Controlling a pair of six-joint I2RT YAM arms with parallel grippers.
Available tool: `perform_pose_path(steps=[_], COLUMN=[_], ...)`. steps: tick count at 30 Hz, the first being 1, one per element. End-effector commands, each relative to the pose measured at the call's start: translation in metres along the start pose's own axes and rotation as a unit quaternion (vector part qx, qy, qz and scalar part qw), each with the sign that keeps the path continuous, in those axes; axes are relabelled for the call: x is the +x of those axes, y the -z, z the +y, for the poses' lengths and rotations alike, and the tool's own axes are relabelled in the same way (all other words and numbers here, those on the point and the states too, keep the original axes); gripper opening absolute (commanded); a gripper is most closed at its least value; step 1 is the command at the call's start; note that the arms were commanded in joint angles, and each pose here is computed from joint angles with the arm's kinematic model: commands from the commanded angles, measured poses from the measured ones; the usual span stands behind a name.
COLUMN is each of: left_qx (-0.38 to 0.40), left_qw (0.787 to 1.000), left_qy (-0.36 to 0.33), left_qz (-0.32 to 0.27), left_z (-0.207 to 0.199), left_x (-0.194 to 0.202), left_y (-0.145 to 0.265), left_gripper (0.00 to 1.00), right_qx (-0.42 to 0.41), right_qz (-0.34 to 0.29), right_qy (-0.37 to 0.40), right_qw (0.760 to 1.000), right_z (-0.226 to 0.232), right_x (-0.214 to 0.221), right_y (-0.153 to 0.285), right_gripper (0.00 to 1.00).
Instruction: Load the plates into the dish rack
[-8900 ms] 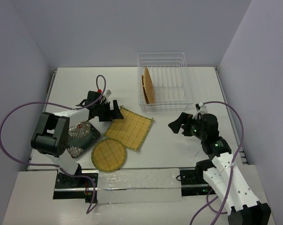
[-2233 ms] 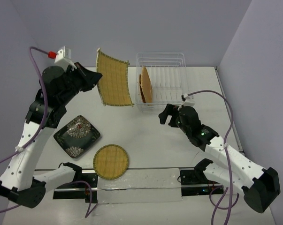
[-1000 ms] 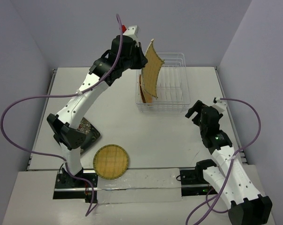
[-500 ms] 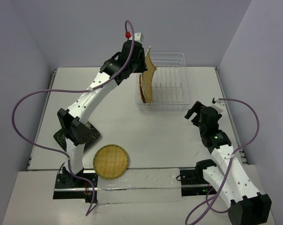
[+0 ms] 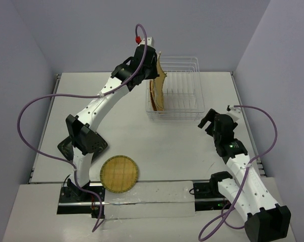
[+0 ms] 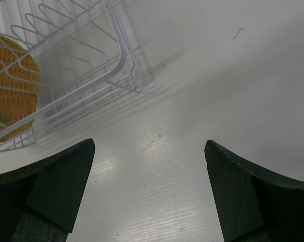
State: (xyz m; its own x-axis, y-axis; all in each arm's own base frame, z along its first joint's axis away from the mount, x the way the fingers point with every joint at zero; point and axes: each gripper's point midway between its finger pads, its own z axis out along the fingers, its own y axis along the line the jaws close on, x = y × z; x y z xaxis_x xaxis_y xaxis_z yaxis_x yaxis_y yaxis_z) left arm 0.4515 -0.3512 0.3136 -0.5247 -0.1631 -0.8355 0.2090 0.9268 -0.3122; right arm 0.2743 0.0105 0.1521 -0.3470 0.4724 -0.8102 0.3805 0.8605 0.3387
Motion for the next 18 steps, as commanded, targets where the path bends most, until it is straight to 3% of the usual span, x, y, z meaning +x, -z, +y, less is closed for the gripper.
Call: perform_pose_path(steps=[1,7,18], left_qx=[0.047,0.075,0.034], left_qw=[0.997,0.996,0.998], left_qy=[0.035,0.033,0.041], left_qz=[-0.053,-0.046,-0.024], left_z=[-0.026,-0.036,-0.018], left_x=[-0.038,-0.037,-0.014], left_y=[0.011,0.010,-0.018], left_gripper=[0.00,0.00,0.00], right_qx=[0.005,0.007,0.006], right_qz=[-0.005,-0.002,0.006], right_qy=[0.001,0.004,0.007], right_qw=[1.000,1.000,1.000], right_z=[-0.003,-0.003,-0.003], right_x=[-0.001,0.000,0.004], right_y=[-0.003,-0.004,-0.006], right_gripper=[0.97,0.97,0.97])
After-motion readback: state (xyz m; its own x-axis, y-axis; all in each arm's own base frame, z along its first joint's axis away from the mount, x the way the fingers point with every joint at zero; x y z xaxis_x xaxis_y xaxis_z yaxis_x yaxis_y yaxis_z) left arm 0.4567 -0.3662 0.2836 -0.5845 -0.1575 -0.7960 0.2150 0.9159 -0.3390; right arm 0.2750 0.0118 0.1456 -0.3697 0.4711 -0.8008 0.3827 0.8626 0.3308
